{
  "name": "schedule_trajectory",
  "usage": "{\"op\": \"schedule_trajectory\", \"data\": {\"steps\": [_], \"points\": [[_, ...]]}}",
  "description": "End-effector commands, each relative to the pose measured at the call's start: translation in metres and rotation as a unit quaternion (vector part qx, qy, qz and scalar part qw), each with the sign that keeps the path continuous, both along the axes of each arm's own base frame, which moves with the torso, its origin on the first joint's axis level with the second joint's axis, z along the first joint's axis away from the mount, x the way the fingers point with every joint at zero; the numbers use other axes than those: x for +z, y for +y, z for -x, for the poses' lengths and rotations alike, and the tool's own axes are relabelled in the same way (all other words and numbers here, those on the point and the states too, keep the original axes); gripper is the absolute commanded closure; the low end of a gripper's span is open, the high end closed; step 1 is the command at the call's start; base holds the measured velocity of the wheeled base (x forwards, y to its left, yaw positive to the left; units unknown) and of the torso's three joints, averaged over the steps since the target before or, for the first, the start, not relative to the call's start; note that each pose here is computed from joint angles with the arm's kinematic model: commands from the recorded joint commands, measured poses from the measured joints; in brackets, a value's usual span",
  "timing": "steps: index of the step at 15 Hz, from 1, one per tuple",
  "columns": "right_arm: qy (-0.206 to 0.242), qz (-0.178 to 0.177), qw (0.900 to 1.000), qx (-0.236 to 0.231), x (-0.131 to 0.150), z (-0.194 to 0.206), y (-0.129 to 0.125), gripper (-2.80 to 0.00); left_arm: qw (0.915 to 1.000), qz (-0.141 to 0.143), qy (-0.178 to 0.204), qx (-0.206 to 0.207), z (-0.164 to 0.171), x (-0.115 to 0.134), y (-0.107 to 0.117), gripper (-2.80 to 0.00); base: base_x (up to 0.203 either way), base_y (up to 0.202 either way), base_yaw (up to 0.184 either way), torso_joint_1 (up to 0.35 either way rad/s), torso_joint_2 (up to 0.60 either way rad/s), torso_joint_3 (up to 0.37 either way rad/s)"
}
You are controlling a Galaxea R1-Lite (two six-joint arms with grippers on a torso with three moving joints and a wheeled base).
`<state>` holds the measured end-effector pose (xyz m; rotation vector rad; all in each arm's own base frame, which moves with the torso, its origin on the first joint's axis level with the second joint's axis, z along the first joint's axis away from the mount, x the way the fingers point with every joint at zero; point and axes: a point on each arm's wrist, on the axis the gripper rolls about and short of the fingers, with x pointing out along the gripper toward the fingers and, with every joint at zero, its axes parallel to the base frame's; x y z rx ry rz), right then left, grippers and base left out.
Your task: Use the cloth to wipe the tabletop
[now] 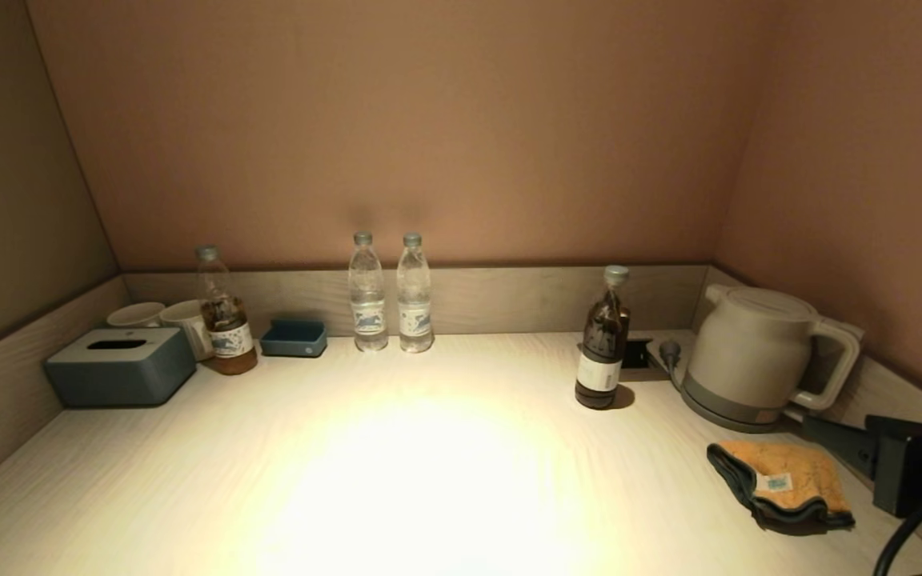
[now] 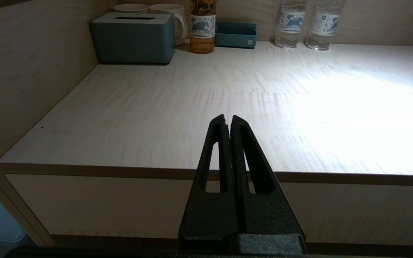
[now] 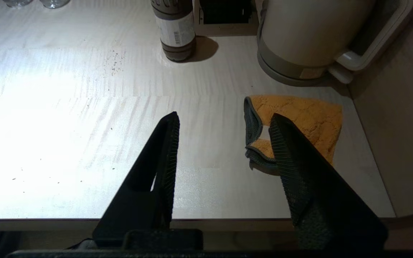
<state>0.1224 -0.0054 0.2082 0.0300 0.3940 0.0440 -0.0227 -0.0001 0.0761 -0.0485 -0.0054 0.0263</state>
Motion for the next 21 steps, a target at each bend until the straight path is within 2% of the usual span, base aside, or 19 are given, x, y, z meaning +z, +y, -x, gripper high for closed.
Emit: {"op": "schedule_trajectory", "data": {"steps": [1, 6, 9, 11, 14, 21], "points": [[-0.039, 0.012, 0.999, 0.007, 0.016, 0.029, 0.002, 0.00, 1.0000, 0.000, 0.000, 0.001, 0.000, 0.000, 0.000, 0.00, 0.000, 0.000, 0.000, 0.000, 0.00, 0.000], [-0.124, 0.017, 0.992, -0.003, 0.040, 0.079, 0.005, 0.00, 1.0000, 0.000, 0.000, 0.001, 0.000, 0.000, 0.000, 0.00, 0.000, 0.000, 0.000, 0.000, 0.00, 0.000], [-0.162, 0.025, 0.986, -0.034, 0.043, 0.102, 0.005, 0.00, 1.0000, 0.000, 0.000, 0.001, 0.000, 0.000, 0.000, 0.00, 0.000, 0.000, 0.000, 0.000, 0.00, 0.000], [-0.199, 0.032, 0.978, -0.060, 0.040, 0.125, 0.005, 0.00, 1.0000, 0.000, 0.000, 0.001, 0.000, 0.000, 0.000, 0.00, 0.000, 0.000, 0.000, 0.000, 0.00, 0.000], [-0.214, 0.034, 0.974, -0.069, 0.029, 0.152, 0.007, 0.00, 1.0000, 0.000, 0.000, 0.001, 0.000, 0.000, 0.000, 0.00, 0.000, 0.000, 0.000, 0.000, 0.00, 0.000], [-0.211, 0.028, 0.975, -0.068, 0.009, 0.175, 0.007, 0.00, 1.0000, 0.000, 0.000, 0.001, 0.000, 0.000, 0.000, 0.00, 0.000, 0.000, 0.000, 0.000, 0.00, 0.000]]}}
